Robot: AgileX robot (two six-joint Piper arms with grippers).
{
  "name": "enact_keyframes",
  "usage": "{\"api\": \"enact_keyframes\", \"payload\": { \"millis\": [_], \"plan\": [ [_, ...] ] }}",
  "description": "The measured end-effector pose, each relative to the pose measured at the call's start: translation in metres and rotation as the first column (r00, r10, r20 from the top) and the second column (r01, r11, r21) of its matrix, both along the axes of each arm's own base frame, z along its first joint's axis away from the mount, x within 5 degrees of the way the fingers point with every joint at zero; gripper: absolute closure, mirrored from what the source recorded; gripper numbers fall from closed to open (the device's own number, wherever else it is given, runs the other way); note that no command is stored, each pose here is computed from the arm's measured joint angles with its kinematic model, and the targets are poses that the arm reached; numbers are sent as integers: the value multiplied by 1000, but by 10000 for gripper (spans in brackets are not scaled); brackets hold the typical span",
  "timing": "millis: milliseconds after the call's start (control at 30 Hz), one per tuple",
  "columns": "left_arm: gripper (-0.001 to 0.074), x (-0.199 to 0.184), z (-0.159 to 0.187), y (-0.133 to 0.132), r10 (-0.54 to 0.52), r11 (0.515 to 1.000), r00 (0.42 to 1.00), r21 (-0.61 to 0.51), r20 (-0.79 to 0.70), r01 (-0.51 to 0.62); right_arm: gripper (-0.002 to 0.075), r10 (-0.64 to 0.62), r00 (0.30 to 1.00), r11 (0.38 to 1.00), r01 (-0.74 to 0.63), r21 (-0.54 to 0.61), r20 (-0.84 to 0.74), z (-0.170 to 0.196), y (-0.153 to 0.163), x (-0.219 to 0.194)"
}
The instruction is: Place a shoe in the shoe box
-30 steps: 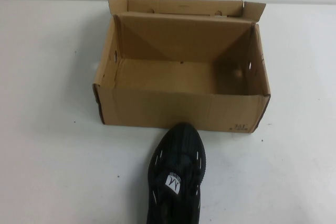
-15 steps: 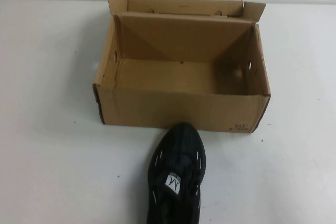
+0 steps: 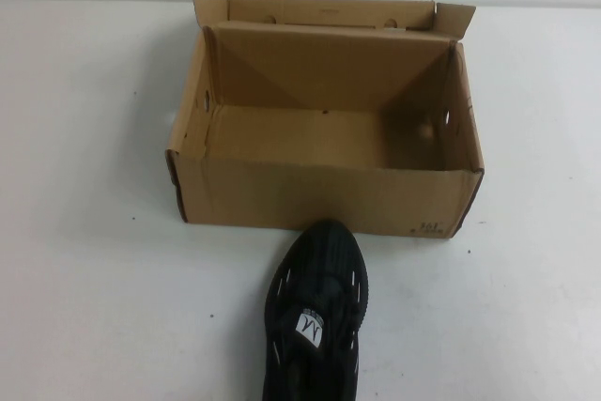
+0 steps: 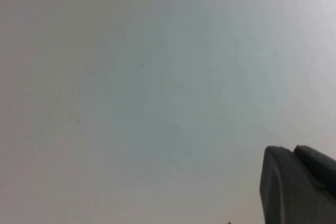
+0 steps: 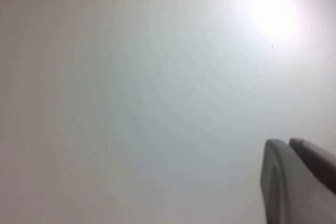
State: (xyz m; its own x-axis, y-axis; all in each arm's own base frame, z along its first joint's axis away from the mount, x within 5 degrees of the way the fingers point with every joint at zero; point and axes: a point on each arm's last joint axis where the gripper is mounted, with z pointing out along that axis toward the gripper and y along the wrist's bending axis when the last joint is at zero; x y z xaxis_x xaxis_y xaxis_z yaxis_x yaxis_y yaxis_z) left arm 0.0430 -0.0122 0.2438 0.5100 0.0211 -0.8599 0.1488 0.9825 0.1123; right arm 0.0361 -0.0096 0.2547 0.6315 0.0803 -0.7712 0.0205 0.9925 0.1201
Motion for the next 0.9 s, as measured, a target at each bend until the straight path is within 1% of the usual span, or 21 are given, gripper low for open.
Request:
{"api": "enact_keyframes", "payload": {
  "millis": [100, 167, 267, 367, 467, 533, 600, 700, 800, 900],
  "plan": [
    [738, -1, 1, 0, 2, 1000, 1000, 5, 12, -2, 743, -2, 1000, 1000, 2, 2, 8, 1, 0, 0],
    [738, -2, 4, 0, -3, 1000, 999, 2, 49, 3, 743, -6, 1000, 1000, 6, 4, 30, 2, -1, -2],
    [738, -8, 11, -1, -27, 999, 989, -23, 148, 30, 743, -25, 993, 1000, 24, 10, 115, 8, -2, -7],
    [738, -18, 22, -1, -50, 997, 954, -45, 297, 67, 743, -45, 969, 999, 39, 32, 242, 15, -4, -16],
    [738, -27, 31, 2, -62, 988, 915, -107, 399, 114, 743, -12, 947, 995, -20, 96, 322, 27, -6, -23],
    [738, -31, 43, 6, -55, 978, 902, -159, 429, 136, 743, 23, 931, 989, -73, 126, 364, 43, -7, -29],
    [737, -38, 62, 10, -43, 964, 887, -213, 460, 157, 743, 69, 917, 979, -137, 148, 392, 66, -6, -37],
    [738, -51, 95, 15, -35, 950, 878, -256, 477, 177, 743, 139, 910, 960, -221, 173, 391, 98, -5, -50],
    [738, -61, 123, 16, -40, 951, 893, -258, 449, 173, 743, 197, 907, 936, -287, 204, 372, 127, -4, -65],
    [738, -61, 147, 16, -49, 953, 927, -260, 372, 155, 743, 255, 923, 911, -329, 248, 288, 146, -2, -63]
  ]
}}
